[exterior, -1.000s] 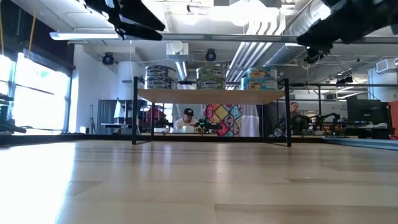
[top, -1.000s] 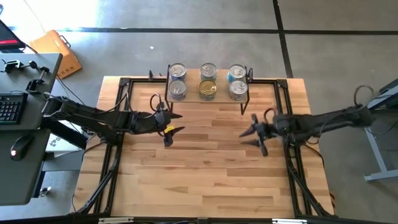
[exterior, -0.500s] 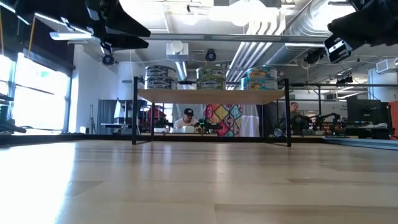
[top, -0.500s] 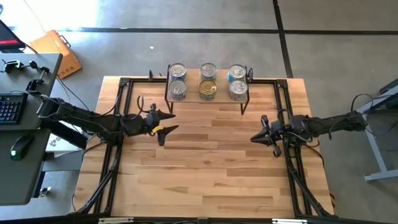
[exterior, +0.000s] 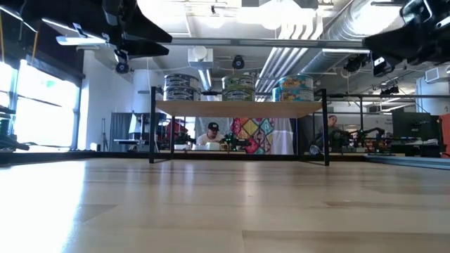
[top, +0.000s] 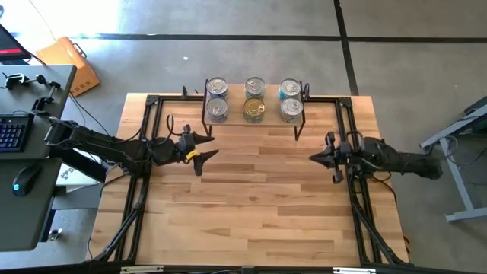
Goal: Stack canned seafood by type on shelf
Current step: Return to Home Position
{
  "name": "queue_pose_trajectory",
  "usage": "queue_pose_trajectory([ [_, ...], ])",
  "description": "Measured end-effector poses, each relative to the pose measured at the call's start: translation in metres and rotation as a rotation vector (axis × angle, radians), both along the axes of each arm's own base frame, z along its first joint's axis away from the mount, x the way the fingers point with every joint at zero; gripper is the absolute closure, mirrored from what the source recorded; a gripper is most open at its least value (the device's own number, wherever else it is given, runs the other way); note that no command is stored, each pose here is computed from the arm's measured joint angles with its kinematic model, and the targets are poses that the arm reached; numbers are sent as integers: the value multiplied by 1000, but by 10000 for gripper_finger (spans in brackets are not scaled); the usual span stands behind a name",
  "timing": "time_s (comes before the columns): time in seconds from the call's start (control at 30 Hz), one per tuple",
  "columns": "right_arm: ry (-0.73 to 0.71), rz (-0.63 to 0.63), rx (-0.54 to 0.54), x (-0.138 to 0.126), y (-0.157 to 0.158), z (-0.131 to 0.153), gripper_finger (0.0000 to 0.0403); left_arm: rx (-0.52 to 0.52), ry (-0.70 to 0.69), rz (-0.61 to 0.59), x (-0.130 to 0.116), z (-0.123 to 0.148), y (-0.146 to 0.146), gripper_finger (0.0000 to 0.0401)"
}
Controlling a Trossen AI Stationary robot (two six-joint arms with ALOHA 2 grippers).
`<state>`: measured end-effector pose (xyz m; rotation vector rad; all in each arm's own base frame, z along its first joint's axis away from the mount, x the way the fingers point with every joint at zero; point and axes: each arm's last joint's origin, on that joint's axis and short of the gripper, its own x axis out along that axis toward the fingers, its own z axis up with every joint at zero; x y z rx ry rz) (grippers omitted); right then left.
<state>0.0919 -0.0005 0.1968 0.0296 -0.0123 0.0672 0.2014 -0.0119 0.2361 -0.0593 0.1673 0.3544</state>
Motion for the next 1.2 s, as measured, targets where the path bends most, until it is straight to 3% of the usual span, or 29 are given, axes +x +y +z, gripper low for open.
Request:
queue_pose_trajectory([
  [0.23, -2, -13, 81, 5, -2, -27, 403, 38, 0, -6, 0, 1, 0, 170],
  [0.43, -28, -39, 15, 5, -3, -27, 403, 55, -43, 30, -5, -4, 9, 170],
  [0.6, 2, -141, -17, 6, -6, -29, 403, 44, -161, 44, -28, -25, 23, 170],
  [0.83, 9, -141, -4, 6, -6, -30, 403, -14, -236, 126, -68, -37, 40, 175],
  [1.2, 9, -141, -4, 6, -6, -30, 403, 39, -319, 20, -102, -55, 36, 235],
])
